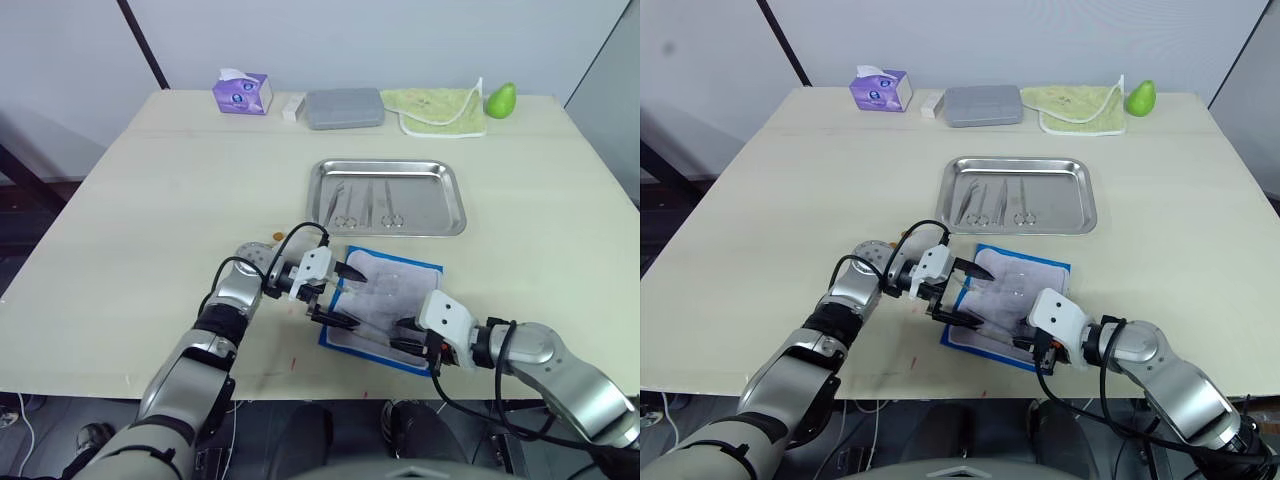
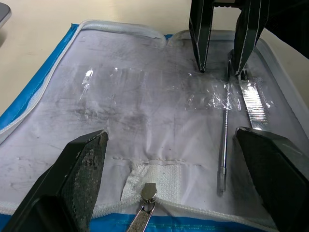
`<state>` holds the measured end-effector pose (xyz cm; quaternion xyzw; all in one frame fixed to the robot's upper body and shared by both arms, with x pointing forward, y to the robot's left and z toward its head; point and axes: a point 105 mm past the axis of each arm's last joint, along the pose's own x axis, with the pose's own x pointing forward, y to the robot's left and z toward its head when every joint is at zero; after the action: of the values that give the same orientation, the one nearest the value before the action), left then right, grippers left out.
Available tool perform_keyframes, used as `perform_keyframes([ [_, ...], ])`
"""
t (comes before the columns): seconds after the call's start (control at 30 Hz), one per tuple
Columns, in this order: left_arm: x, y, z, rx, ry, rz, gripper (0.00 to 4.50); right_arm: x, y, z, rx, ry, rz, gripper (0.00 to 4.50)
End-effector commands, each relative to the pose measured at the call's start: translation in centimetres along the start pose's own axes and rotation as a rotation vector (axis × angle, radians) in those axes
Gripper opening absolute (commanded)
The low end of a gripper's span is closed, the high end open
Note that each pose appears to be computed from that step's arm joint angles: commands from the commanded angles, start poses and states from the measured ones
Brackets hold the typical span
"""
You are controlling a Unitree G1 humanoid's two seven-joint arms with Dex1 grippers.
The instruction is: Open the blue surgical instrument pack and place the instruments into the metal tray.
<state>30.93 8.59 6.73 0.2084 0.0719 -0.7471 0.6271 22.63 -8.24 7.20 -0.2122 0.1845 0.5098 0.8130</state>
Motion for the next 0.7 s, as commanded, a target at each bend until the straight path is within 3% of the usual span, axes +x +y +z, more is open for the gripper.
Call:
perform_keyframes([
  [0.03,0.0,-1.1,-1.6,-0.058,0.067,-0.042,4.5,0.0,-0.2,-0.1,-0.015,0.009,-0.016,1.35],
  [0.63,0.0,-1.4,-1.9,-0.066,0.071,-0.036,4.5,1.4,1.4,-3.1,0.074,0.14,0.026,1.35],
  [0.7,0.0,-1.4,-1.9,-0.067,0.07,-0.036,4.5,1.5,1.4,-3.8,0.094,0.174,0.02,0.7],
])
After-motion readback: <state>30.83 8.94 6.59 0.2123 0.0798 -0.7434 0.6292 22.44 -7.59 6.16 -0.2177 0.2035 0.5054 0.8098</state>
